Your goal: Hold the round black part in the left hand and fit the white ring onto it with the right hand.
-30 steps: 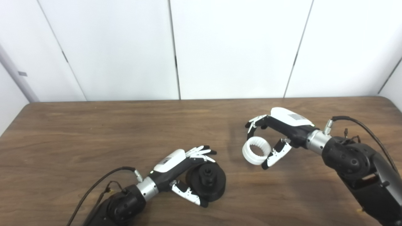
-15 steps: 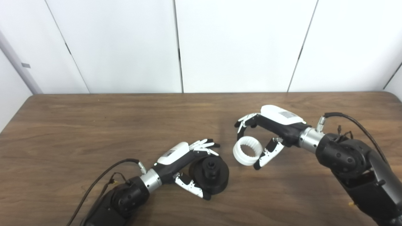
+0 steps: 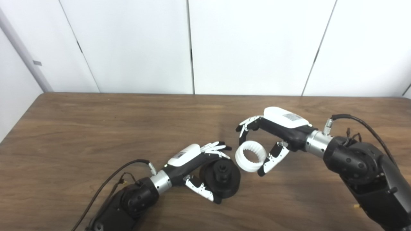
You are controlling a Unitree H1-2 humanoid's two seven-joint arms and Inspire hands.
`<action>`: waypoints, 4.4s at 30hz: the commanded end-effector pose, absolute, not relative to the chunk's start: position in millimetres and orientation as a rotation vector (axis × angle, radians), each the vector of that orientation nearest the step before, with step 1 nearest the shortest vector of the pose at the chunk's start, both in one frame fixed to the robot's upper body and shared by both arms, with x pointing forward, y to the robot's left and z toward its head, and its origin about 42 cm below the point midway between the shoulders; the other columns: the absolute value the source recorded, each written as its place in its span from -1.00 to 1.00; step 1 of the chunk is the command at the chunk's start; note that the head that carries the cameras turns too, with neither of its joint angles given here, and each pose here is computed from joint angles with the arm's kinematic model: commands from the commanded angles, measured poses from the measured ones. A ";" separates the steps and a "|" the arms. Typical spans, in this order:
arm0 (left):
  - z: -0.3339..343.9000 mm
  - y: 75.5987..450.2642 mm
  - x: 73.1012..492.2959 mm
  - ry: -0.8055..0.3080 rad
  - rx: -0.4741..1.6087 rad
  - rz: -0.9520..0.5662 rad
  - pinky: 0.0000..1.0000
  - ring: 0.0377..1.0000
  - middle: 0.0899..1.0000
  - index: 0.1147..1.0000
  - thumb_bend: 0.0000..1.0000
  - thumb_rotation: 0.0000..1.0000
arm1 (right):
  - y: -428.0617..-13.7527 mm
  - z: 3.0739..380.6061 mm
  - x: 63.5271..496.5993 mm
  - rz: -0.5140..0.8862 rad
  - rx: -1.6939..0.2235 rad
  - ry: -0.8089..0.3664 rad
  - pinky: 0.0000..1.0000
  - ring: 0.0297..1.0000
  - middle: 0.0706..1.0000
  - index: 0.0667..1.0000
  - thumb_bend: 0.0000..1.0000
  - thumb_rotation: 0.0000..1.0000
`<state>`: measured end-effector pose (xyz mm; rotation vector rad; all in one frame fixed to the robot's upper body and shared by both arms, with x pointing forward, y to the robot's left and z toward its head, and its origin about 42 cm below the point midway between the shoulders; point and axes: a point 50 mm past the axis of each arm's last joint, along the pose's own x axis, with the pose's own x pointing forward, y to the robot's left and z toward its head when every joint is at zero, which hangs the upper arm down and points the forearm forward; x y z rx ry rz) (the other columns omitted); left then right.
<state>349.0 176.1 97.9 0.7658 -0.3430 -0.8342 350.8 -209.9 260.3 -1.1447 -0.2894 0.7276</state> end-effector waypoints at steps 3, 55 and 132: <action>69.6 176.7 336.1 -0.206 0.859 -0.930 0.91 1.00 0.86 -0.16 0.04 -0.85 | -197.4 285.8 353.2 0.714 -1.155 -0.411 0.44 0.65 0.57 -0.12 0.05 -0.73; 75.7 177.6 327.8 -0.197 0.857 -0.939 0.83 1.00 0.85 -0.16 0.04 -0.85 | -164.1 257.6 358.4 0.777 -1.079 -0.360 0.48 0.68 0.57 -0.12 0.05 -0.72; 79.5 175.2 329.2 -0.205 0.847 -0.926 0.93 1.00 0.86 -0.16 0.04 -0.85 | -164.4 240.5 357.4 0.875 -1.207 -0.201 0.50 0.74 0.78 0.78 0.88 -0.58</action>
